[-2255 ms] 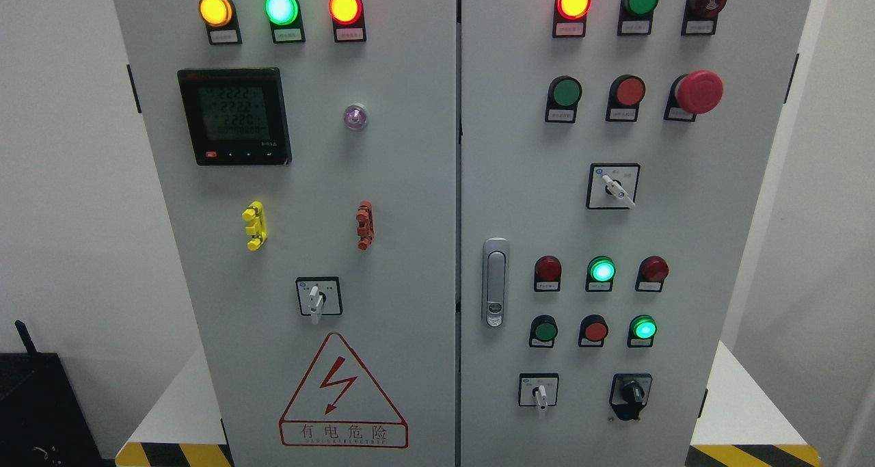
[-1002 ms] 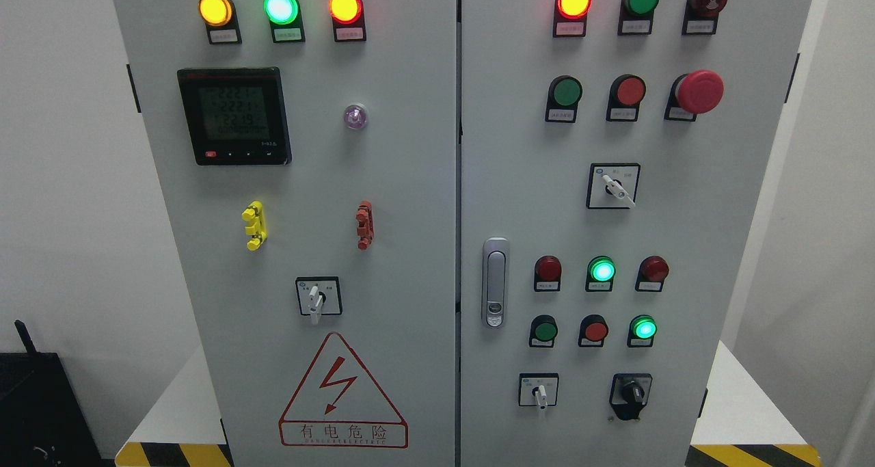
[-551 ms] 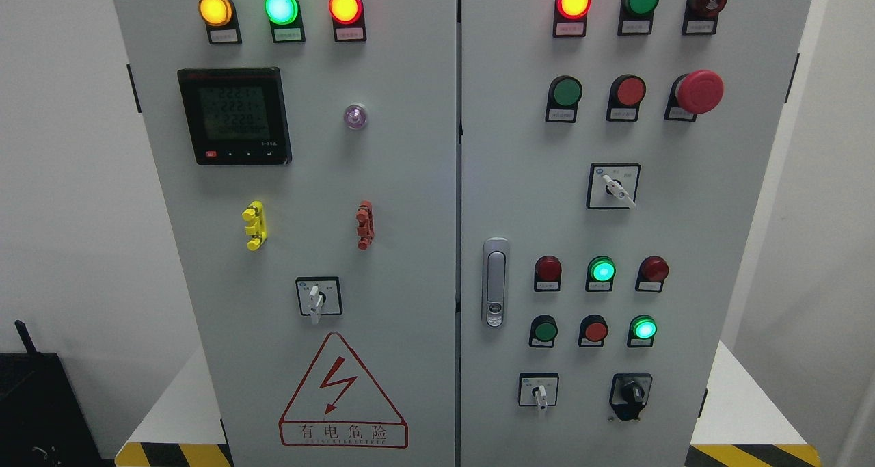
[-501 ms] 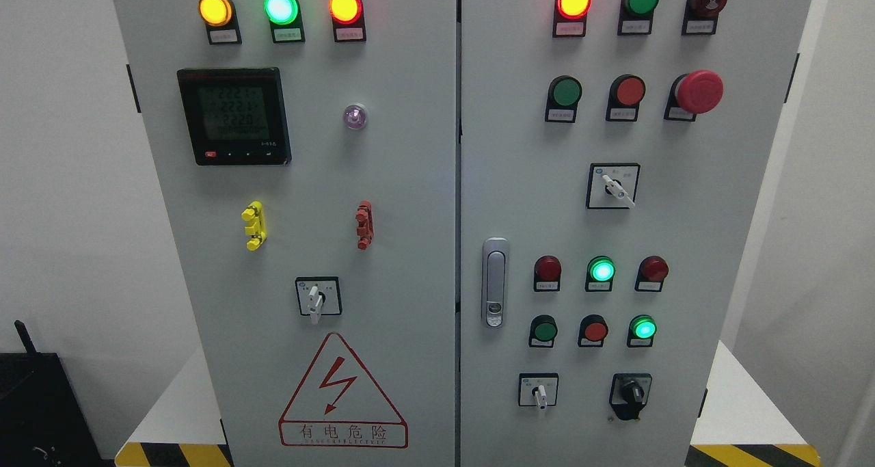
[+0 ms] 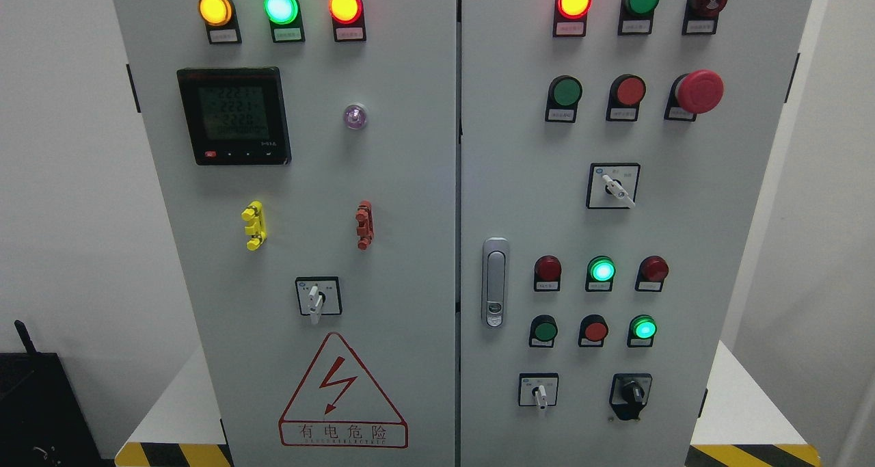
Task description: Turn on light switch 1
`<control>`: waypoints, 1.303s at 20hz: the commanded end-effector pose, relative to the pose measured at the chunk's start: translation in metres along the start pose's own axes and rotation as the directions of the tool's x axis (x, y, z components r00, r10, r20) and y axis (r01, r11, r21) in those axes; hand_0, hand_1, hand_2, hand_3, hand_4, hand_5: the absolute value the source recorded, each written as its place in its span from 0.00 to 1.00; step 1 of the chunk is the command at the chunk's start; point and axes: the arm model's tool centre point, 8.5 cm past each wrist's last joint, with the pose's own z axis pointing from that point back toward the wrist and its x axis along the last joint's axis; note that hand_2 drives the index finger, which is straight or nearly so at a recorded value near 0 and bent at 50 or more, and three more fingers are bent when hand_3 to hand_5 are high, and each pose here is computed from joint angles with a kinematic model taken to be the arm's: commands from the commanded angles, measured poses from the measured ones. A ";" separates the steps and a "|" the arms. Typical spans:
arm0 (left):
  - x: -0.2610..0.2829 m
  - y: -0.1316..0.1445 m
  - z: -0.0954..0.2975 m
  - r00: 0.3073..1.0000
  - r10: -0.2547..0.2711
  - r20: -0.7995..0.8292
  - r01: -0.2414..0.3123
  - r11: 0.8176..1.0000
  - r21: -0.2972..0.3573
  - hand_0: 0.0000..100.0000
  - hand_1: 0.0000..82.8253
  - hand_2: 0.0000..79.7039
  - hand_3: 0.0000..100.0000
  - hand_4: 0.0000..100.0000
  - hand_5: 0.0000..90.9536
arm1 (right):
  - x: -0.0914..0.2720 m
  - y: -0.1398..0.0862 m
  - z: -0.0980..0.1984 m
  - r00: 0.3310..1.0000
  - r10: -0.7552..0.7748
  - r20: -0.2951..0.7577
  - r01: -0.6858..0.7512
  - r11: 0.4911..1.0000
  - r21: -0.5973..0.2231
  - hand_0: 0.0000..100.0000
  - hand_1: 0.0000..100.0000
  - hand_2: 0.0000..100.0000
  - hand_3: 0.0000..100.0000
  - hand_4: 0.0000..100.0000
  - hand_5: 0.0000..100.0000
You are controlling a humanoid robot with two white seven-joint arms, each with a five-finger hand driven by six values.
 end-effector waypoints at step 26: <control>0.063 -0.005 -0.068 0.996 0.080 0.029 -0.084 0.982 0.171 0.29 0.92 0.63 0.63 0.71 0.59 | 0.000 0.000 0.000 1.000 -0.025 -0.002 0.025 1.000 0.001 0.00 0.00 0.00 0.00 0.00 0.00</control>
